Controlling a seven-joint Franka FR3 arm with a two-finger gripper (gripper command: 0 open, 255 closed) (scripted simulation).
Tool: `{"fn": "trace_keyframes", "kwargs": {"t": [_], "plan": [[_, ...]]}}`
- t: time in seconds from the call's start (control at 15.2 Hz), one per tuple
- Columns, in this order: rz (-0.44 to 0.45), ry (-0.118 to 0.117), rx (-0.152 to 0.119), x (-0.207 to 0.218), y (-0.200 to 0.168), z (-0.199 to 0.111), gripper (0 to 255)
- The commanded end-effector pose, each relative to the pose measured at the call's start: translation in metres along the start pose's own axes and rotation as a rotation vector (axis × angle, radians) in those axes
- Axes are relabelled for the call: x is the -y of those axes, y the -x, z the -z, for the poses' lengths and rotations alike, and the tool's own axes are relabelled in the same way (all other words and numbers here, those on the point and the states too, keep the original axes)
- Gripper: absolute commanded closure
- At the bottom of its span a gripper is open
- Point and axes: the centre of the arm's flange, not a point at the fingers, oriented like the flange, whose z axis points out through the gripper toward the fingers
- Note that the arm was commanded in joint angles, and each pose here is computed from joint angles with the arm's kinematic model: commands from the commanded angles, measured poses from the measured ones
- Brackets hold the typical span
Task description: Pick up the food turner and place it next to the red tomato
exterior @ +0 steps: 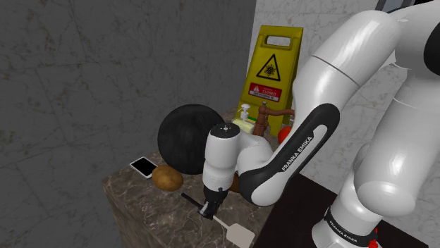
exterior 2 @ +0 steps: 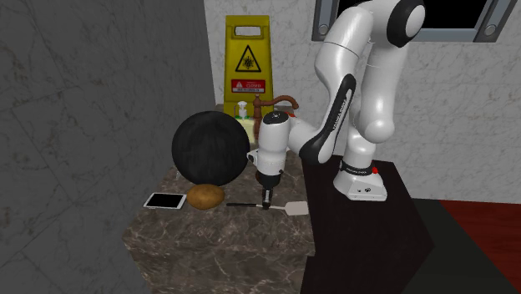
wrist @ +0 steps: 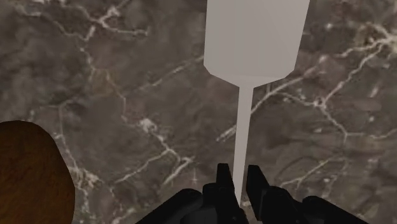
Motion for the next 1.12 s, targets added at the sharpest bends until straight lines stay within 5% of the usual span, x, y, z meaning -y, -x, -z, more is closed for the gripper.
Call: {"fn": "trace_keyframes", "kwargs": {"t": [0.0, 0.4, 1.06], "plan": [[0.0, 0.0, 0.0, 0.0, 0.0, 0.0, 255], [0.0, 0.0, 0.0, 0.0, 0.0, 0.0, 255], [0.0, 0.0, 0.0, 0.0, -0.004, 0.053, 255]]}}
